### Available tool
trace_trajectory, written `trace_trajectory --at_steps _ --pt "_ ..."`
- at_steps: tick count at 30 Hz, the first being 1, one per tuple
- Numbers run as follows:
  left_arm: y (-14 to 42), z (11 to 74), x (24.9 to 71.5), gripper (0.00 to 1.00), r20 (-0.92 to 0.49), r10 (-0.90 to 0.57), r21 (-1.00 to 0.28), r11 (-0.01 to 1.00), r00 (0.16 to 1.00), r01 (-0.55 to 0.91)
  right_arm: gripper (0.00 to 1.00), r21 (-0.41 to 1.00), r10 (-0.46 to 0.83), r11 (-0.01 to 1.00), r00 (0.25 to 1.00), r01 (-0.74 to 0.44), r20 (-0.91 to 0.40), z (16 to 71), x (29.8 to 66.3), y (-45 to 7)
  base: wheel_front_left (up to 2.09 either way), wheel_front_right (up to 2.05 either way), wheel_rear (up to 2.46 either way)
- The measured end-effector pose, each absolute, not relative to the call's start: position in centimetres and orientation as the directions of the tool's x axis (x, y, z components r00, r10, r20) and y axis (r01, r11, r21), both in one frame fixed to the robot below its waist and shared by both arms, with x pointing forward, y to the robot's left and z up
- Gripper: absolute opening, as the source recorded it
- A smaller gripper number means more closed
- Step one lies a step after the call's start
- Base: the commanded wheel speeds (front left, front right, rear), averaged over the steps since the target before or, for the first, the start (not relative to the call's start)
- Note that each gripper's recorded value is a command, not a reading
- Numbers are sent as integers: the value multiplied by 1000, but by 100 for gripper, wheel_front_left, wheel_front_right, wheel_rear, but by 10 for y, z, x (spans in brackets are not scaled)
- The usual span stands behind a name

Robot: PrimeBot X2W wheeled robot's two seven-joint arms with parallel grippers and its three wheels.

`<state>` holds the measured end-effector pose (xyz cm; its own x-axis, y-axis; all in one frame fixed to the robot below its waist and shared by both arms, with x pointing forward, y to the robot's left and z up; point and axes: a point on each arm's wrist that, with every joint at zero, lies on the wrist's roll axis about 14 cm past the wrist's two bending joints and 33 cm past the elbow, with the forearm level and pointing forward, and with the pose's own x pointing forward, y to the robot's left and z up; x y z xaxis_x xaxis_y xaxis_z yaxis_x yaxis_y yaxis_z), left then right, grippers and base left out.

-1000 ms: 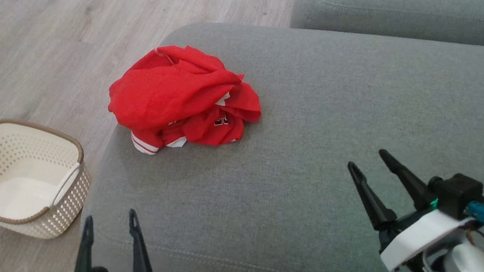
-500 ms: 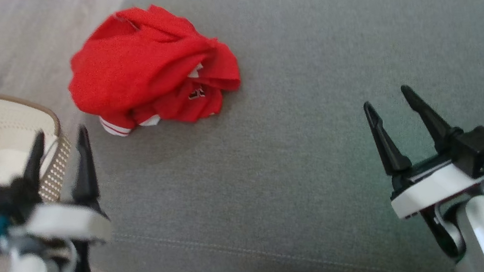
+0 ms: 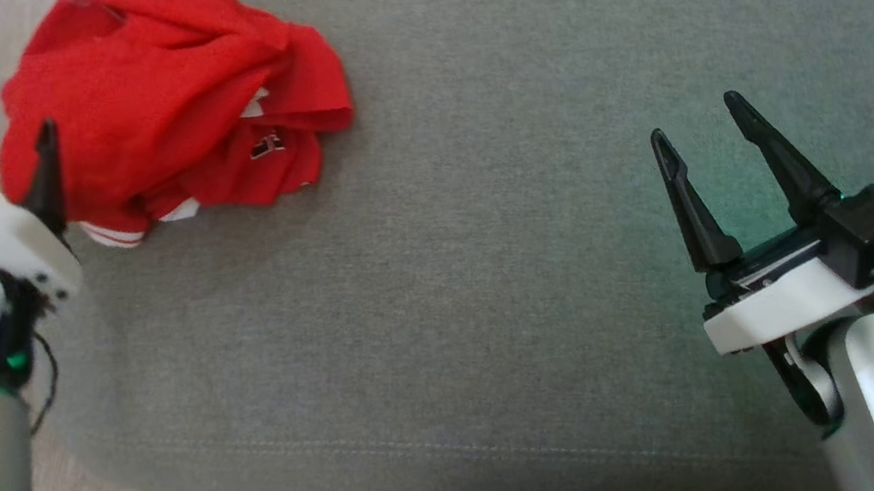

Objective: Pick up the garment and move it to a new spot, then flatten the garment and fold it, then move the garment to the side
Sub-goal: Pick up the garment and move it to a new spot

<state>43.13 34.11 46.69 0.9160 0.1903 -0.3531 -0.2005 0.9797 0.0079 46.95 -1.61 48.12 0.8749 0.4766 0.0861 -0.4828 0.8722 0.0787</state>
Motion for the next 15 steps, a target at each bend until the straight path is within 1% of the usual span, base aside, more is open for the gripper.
trace_trajectory --at_steps 5,8,12,13,14,15 --pt "342 446 448 100 -441 178 6 981 880 -196 100 75 458 884 887 -461 59 471 473 -25 0 0 0" --pt "341 426 447 100 -511 173 16 981 842 -191 100 73 450 888 891 -454 56 468 474 -29 0 0 0" --pt "340 411 446 100 -564 165 4 980 809 -197 100 70 443 892 894 -447 66 470 480 -31 0 0 0" --pt "340 407 446 90 -579 164 4 980 799 -198 100 70 442 892 894 -446 69 471 480 -31 0 0 0" --pt "338 404 445 62 -593 159 3 981 789 -195 100 68 442 892 895 -446 68 470 481 -31 0 0 0" --pt "335 401 446 37 -603 150 4 983 784 -185 100 67 442 893 895 -446 65 469 481 -31 0 0 0"
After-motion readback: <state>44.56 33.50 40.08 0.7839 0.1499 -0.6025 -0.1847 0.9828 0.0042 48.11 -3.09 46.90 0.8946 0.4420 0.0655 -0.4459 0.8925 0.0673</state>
